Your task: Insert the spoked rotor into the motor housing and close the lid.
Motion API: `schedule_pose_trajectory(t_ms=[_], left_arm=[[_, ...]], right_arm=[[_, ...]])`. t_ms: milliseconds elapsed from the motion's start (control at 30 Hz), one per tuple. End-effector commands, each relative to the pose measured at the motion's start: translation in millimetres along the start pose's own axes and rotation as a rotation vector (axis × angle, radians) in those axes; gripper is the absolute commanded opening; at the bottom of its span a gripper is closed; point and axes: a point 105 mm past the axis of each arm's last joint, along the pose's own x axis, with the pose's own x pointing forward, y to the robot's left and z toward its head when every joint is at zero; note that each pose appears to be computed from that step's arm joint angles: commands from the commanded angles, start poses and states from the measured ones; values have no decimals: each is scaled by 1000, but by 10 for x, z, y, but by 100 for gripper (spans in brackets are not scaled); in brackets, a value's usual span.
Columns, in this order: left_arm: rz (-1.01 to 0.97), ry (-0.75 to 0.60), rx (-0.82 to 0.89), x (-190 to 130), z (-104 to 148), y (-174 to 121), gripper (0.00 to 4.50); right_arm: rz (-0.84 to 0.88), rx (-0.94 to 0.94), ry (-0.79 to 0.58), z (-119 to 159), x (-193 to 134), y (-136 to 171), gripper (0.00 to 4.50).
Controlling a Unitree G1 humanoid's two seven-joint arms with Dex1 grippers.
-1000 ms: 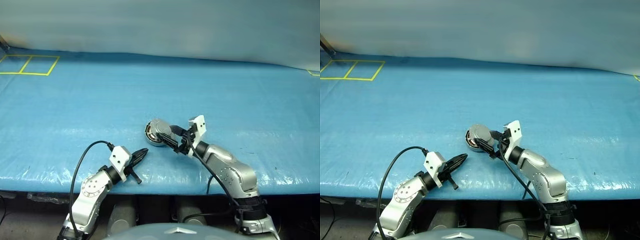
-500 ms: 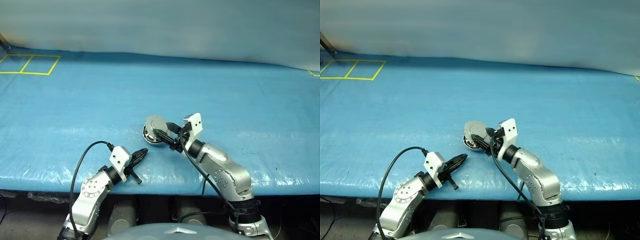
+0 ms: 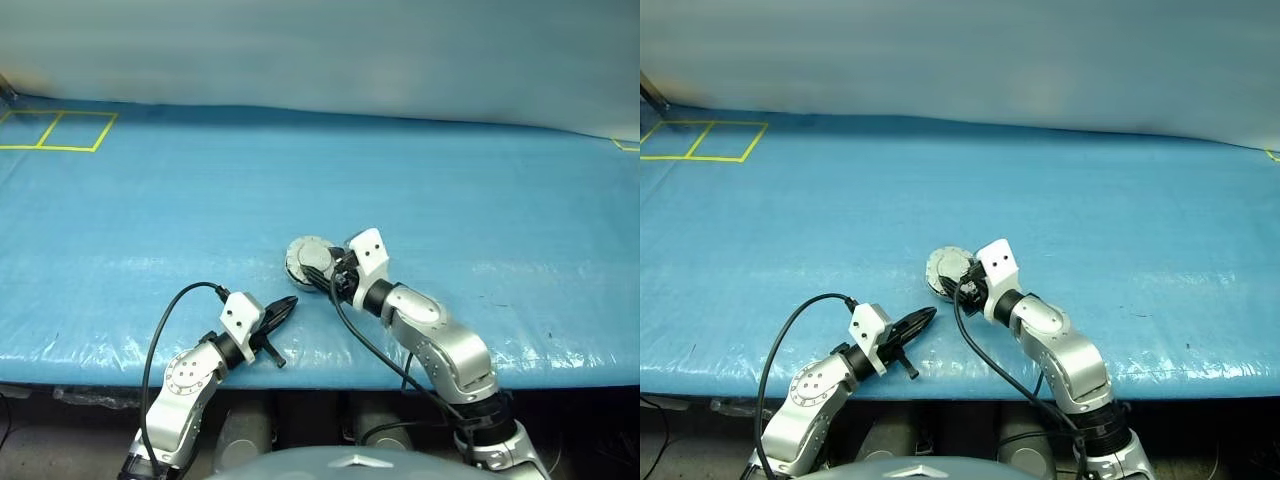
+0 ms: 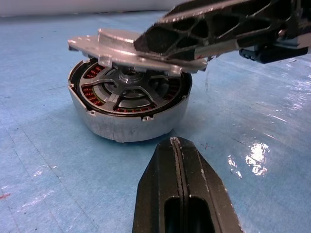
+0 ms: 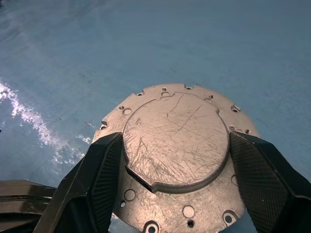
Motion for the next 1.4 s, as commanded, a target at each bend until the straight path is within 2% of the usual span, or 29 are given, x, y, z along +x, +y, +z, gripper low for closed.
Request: schedule_pose_trajectory(t_ms=[33, 300, 900, 1200, 1400], left_arm=[[8, -42, 26, -6, 112, 11, 0], [31, -66, 49, -21, 185, 75, 0], [57, -64, 57, -47, 183, 118, 0], [65, -64, 59, -55, 174, 153, 0], [73, -64, 60, -64, 163, 172, 0]], right_arm=[[-13, -18, 11, 2, 54, 22, 308], [-34, -52, 48, -61, 80, 41, 308], [-78, -174, 112, -215, 84, 24, 308], [-147, -36, 176, -309, 73, -124, 308], [-113, -208, 201, -370, 59, -113, 308]])
